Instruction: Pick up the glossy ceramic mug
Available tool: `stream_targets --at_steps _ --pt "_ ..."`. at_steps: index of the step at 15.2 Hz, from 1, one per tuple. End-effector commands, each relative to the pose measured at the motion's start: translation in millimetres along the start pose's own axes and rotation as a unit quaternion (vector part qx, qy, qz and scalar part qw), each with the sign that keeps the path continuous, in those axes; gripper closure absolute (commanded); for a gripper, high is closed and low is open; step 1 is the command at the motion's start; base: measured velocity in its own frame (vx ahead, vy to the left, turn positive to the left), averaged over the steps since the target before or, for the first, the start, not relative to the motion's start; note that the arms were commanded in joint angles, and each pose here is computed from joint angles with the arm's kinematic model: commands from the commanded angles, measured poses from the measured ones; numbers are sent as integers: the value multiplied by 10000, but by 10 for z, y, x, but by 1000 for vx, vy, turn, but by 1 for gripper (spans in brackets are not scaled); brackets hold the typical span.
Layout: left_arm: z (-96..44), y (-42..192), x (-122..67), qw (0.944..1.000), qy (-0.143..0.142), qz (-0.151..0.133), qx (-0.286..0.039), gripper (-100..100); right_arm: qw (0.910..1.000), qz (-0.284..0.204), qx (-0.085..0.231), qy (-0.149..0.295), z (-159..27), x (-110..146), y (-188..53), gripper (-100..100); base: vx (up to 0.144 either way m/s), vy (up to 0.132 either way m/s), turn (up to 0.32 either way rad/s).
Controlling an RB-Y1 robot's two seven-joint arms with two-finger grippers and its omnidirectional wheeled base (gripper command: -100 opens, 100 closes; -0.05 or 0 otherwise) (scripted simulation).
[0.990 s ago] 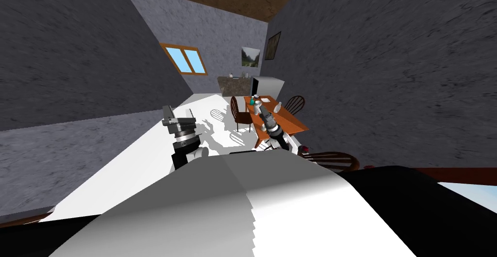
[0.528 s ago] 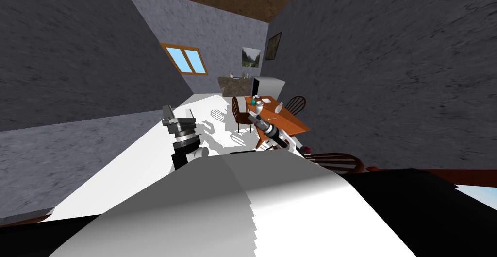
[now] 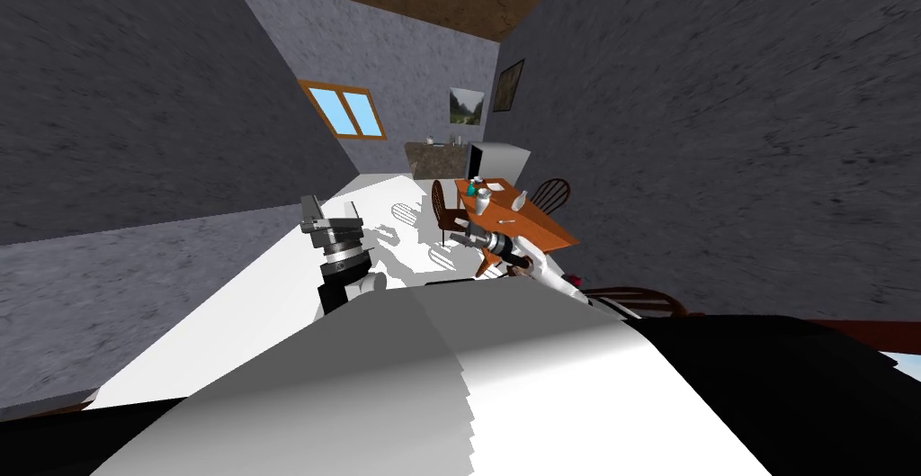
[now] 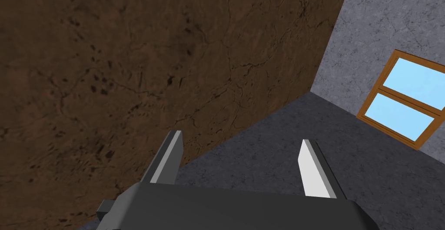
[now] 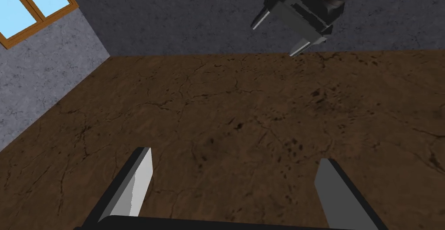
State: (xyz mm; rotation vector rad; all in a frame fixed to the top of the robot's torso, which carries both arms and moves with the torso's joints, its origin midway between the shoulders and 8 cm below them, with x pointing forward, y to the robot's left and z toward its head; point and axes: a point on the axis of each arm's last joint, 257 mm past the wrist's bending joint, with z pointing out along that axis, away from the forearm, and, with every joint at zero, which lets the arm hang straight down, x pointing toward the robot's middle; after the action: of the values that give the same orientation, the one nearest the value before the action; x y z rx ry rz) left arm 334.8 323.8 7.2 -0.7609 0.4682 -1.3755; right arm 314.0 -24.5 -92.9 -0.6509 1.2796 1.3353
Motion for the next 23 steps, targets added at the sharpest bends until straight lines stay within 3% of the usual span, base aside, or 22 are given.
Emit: stream_targets --at_steps 1,2,4,5,7,9,12,14,15,17,18,19,20,22,23 --pt "0 0 0 10000 0 0 0 0 9989 -206 -13 423 -46 194 -65 -100 44 33 8" --pt "0 0 0 10000 0 0 0 0 9967 -289 -64 759 -85 381 -118 -100 53 31 11" --pt "0 0 0 10000 0 0 0 0 9947 -431 -44 937 -134 445 -151 -100 48 27 8" --pt "0 0 0 10000 0 0 0 0 9891 -563 -70 1356 -235 645 -239 -100 54 24 4" --pt "0 0 0 10000 0 0 0 0 9813 -742 -107 1775 -336 854 -328 -100 62 35 15" --pt "0 0 0 10000 0 0 0 0 9764 -882 -86 1968 -420 914 -367 -100 58 26 8" --pt "0 0 0 10000 0 0 0 0 9522 -1189 -118 2812 -755 1266 -592 -100 63 17 15" --pt "0 0 0 10000 0 1 0 0 9455 -1312 -105 2978 -845 1305 -633 -100 68 12 11" --pt "0 0 0 10000 0 1 0 0 9299 -1428 -92 3389 -1075 1430 -763 -100 63 16 16" --pt "0 0 0 10000 0 0 0 0 9257 -1511 -107 3466 -1102 1461 -776 -100 54 11 10" --pt "0 0 0 10000 0 0 0 0 9072 -1636 -101 3874 -1352 1565 -904 -100 53 3 17" --pt "0 0 0 10000 0 0 0 0 9035 -1693 -105 3936 -1382 1588 -922 -100 61 4 19" --pt "0 0 0 10000 0 0 0 0 8856 -1772 -89 4292 -1626 1665 -1043 -100 77 11 30" --pt "0 0 0 10000 0 1 0 0 8792 -1858 -101 4387 -1679 1686 -1066 -100 75 3 11" --pt "0 0 0 10000 0 1 0 0 8575 -1960 -97 4757 -1951 1739 -1181 -100 75 5 21"
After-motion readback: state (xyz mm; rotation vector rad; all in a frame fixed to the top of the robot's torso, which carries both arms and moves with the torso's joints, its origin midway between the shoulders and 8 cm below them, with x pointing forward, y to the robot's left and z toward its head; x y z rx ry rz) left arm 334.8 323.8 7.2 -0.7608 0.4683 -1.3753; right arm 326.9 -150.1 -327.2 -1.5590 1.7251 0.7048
